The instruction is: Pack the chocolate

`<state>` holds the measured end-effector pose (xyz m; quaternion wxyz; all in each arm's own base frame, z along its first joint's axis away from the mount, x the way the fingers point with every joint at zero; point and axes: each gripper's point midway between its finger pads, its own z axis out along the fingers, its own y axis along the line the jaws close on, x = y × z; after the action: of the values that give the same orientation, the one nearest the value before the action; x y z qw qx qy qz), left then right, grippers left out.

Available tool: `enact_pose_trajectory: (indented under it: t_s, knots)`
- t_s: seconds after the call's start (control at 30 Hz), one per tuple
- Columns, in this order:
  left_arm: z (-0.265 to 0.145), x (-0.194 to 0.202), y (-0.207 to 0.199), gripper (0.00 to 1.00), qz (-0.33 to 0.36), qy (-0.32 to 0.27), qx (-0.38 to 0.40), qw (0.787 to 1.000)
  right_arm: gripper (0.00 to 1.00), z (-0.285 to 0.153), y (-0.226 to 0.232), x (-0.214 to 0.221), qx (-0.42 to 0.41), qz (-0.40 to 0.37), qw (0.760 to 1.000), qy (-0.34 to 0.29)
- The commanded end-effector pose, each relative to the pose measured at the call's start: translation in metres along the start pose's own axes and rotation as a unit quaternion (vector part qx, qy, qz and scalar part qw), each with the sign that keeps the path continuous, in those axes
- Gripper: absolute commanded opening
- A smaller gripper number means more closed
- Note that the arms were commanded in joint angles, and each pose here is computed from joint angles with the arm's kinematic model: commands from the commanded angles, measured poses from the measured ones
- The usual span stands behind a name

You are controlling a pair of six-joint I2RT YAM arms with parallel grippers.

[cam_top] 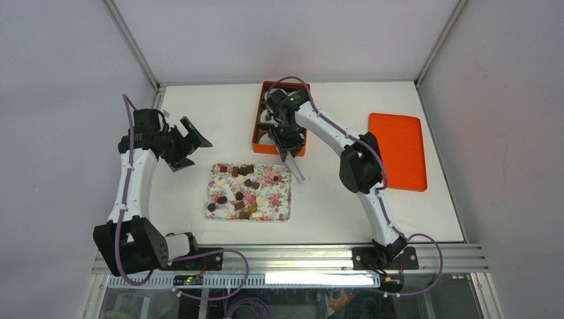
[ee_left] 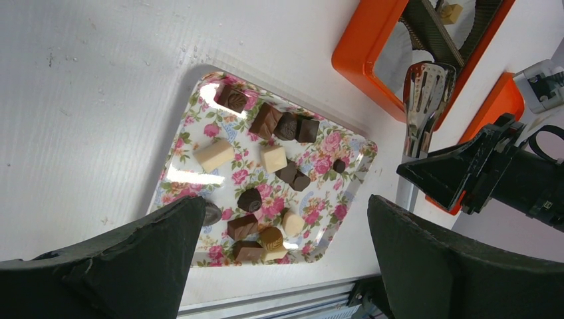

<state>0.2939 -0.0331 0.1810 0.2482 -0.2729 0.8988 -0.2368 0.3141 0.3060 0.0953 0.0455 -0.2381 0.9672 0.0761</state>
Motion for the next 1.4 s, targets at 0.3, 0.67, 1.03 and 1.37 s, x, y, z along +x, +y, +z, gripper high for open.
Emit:
enact_pose_trajectory:
  t_s: [0.3,0.67,1.03,1.37]
  knots:
    - [-0.012,-0.006,-0.012,0.99,0.016,-0.024,0.028,0.999,0.39,-0.017,0.009,-0.008,-0.015,-0.011,0.999,-0.028]
    - [-0.011,-0.006,-0.011,0.99,0.014,-0.023,0.026,0.999,0.41,-0.017,0.01,-0.008,-0.015,-0.013,0.999,-0.029]
    - [-0.012,-0.007,-0.011,0.99,0.014,-0.023,0.027,0.999,0.41,-0.022,0.011,-0.011,-0.015,-0.014,0.999,-0.037]
    - [-0.014,-0.008,-0.015,0.99,0.014,-0.024,0.034,0.999,0.41,-0.104,0.012,-0.017,-0.012,-0.022,0.99,-0.139]
